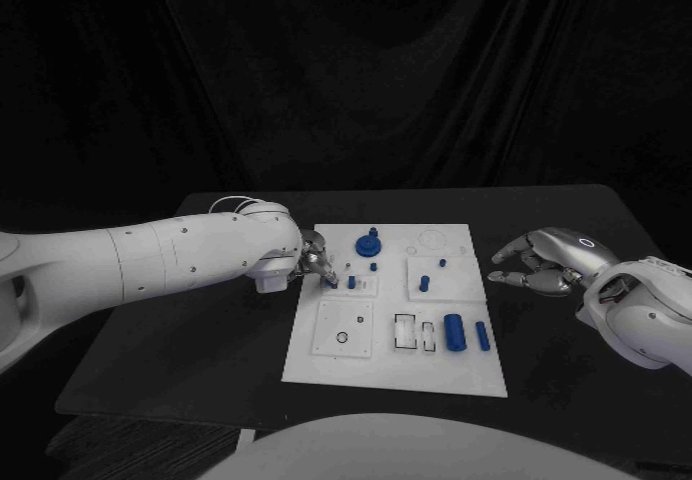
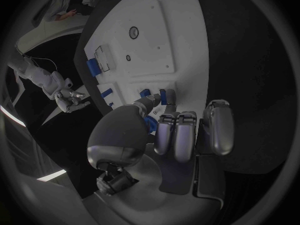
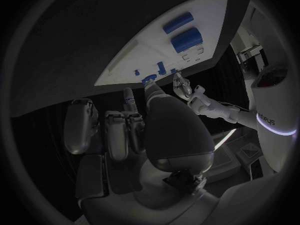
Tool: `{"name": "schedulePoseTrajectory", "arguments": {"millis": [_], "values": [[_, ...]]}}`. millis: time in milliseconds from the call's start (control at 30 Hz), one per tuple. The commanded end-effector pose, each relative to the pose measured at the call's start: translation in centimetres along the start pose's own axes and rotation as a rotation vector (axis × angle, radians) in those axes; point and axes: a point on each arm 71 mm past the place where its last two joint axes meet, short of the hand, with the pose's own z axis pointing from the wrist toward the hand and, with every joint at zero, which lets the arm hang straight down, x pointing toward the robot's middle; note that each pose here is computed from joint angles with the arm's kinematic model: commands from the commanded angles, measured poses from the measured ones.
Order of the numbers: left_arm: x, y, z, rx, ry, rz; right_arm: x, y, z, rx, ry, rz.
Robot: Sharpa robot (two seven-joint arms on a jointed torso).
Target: Assemble the parts on the task board
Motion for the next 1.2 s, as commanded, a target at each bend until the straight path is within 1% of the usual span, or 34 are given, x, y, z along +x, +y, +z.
{"name": "schedulePoseTrajectory", "arguments": {"millis": [33, 467, 767, 1200], "values": [[0.59, -0.12, 0.25, 0.012, 0.024, 0.008, 0.11, -0.1, -0.02, 0.017, 0.004, 0.0], [0.74, -0.13, 0.65, 0.012, 0.026, 0.006, 0.15, -0.17, -0.04, 0.019, 0.009, -0.001], [0.97, -0.4, 0.68, 0.014, 0.034, 0.012, 0.2, -0.17, -0.07, 0.019, 0.012, -0.001], [0.88, -0.06, 0.77, 0.003, 0.04, 0.013, 0.24, -0.26, -0.17, 0.023, 0.014, -0.001]]}}
